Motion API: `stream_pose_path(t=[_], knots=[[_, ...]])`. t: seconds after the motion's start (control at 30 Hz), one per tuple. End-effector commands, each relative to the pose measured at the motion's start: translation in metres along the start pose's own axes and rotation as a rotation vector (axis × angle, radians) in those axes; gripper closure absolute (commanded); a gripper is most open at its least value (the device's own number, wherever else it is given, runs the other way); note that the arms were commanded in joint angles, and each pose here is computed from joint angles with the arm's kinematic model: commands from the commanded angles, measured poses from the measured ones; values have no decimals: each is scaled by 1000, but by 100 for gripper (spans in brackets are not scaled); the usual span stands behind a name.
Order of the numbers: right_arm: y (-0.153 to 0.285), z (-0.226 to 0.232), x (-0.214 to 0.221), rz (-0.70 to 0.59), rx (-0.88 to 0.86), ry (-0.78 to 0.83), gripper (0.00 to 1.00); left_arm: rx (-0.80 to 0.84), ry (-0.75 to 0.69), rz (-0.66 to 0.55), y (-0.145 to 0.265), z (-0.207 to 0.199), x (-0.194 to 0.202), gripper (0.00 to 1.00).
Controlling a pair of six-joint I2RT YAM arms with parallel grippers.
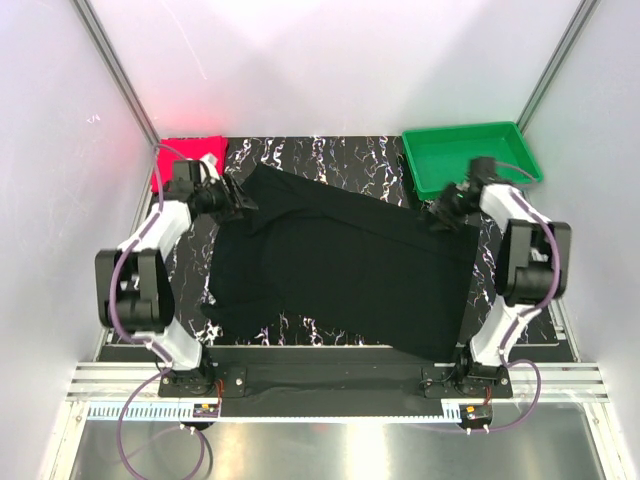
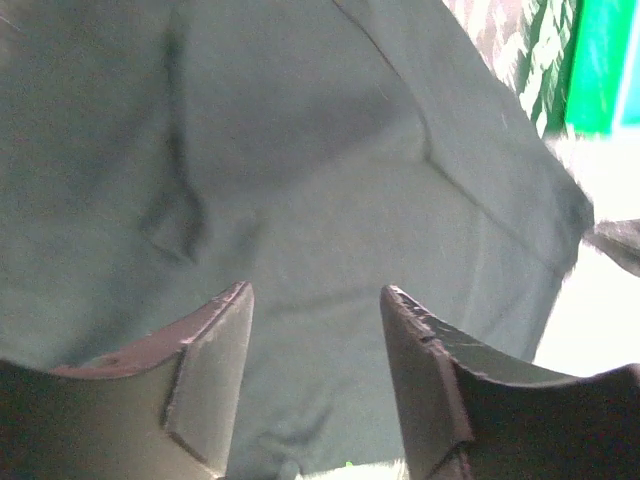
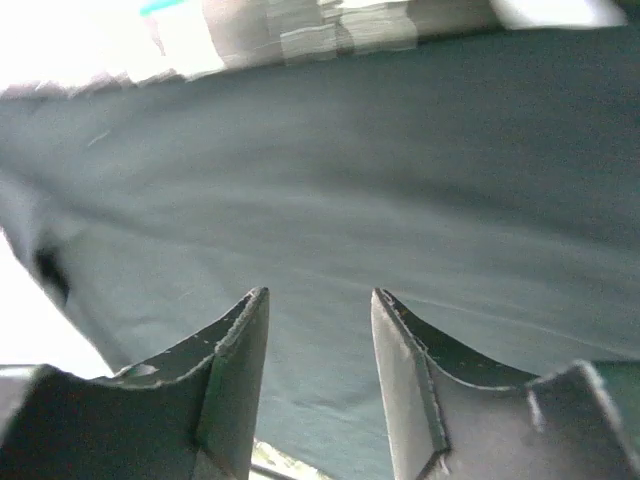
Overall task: Fold and stack the t-shirts
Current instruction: Fold the tshirt
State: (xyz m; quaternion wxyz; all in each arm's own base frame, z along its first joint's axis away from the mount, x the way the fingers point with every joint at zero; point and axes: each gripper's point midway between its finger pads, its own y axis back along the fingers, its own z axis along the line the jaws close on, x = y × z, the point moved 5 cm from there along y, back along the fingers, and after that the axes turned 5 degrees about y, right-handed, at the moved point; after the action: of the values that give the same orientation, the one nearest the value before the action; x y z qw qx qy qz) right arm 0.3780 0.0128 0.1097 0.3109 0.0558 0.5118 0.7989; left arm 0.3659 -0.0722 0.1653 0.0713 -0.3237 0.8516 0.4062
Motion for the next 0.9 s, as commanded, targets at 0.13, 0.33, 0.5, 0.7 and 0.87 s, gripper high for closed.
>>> stream_pose_path(t=[0.13,0.33,0.5,0.7,0.87], knots=[[-23,130,8,50,-272,175,45,-19,16,-8,-26,16,-35,36],[-43,187,21,93,-367,194,44,-114,-104,3,-43,25,-13,39],[-47,194,48,133,-375,220,44,-170,-175,7,-61,33,-3,40],[-47,174,70,149,-359,208,44,-273,-204,-25,-62,43,1,41],[-43,169,78,150,-363,201,44,-317,-203,-48,-59,48,0,46]])
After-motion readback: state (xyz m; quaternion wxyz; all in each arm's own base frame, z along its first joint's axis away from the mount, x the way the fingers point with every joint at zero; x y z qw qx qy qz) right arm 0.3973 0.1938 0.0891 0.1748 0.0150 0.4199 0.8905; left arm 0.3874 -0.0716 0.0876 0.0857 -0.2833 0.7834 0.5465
